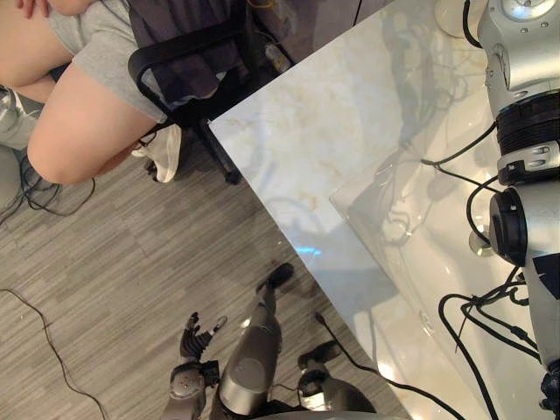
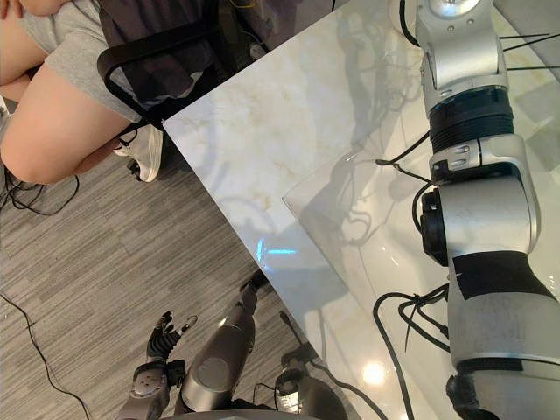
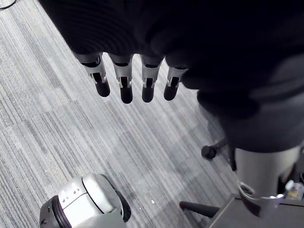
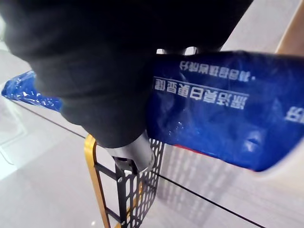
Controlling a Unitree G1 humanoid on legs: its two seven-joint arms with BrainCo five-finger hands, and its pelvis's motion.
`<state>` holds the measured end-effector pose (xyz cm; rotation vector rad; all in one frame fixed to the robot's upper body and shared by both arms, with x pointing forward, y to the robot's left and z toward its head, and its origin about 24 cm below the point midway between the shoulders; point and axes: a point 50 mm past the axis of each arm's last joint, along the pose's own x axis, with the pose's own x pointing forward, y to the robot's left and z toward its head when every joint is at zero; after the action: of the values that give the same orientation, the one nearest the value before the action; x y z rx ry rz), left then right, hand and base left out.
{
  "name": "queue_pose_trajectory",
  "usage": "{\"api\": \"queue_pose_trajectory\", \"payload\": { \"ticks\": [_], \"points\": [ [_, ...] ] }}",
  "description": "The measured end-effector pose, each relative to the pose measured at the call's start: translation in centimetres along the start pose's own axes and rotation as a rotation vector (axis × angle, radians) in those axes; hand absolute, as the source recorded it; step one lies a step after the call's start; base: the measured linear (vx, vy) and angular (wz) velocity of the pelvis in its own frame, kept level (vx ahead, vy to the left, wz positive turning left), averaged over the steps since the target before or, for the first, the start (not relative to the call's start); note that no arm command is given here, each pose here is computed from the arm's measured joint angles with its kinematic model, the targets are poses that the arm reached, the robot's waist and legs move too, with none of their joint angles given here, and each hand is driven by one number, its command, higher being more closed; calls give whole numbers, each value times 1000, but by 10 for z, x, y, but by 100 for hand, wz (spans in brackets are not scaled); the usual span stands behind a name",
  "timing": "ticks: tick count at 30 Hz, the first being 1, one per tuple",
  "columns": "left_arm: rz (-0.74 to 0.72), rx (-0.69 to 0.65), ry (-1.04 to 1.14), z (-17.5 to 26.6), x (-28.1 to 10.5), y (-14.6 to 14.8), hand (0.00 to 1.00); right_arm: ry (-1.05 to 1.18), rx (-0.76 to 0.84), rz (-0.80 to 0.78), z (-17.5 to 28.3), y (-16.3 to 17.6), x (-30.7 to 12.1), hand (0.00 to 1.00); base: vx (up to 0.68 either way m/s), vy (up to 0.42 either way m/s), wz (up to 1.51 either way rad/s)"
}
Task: Organize washtable
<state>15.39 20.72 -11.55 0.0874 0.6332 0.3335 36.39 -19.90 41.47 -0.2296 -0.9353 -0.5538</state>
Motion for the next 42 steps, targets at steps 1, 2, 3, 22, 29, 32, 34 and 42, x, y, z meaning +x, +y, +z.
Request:
{"api": "queue_pose_trajectory", "payload": {
  "ticks": [1, 2, 3, 22, 29, 32, 34, 42],
  "points": [
    [0, 0, 1, 0, 0, 0, 0, 4, -1, 2, -1, 0, -1, 0, 0, 0, 0],
    [0, 2, 3, -1, 0, 0, 0, 8, -2, 4, -3, 1, -2, 0, 0, 0, 0],
    [1, 2, 4, -1, 0, 0, 0, 8, 2, 0, -3, 0, -2, 0, 0, 0, 0],
    [3, 14, 29, -7, -1, 3, 0, 29, 41, -54, -11, -9, -8, 0, -2, 5, 0],
    [8, 24, 64, -14, -2, 4, 0, -25, 68, -37, 0, -4, -11, 0, 0, 12, 2],
    [8, 30, 83, -18, -3, 5, 0, -47, 70, -36, 4, -4, -12, 0, 2, 22, -6],
    [8, 30, 86, -18, -3, 5, 0, -96, 88, -34, 16, -3, -11, 0, -13, 25, -11],
    [5, 50, 115, -24, -5, 6, 0, -189, 132, -33, 35, -4, -12, 0, -20, 30, -3]
  ]
}}
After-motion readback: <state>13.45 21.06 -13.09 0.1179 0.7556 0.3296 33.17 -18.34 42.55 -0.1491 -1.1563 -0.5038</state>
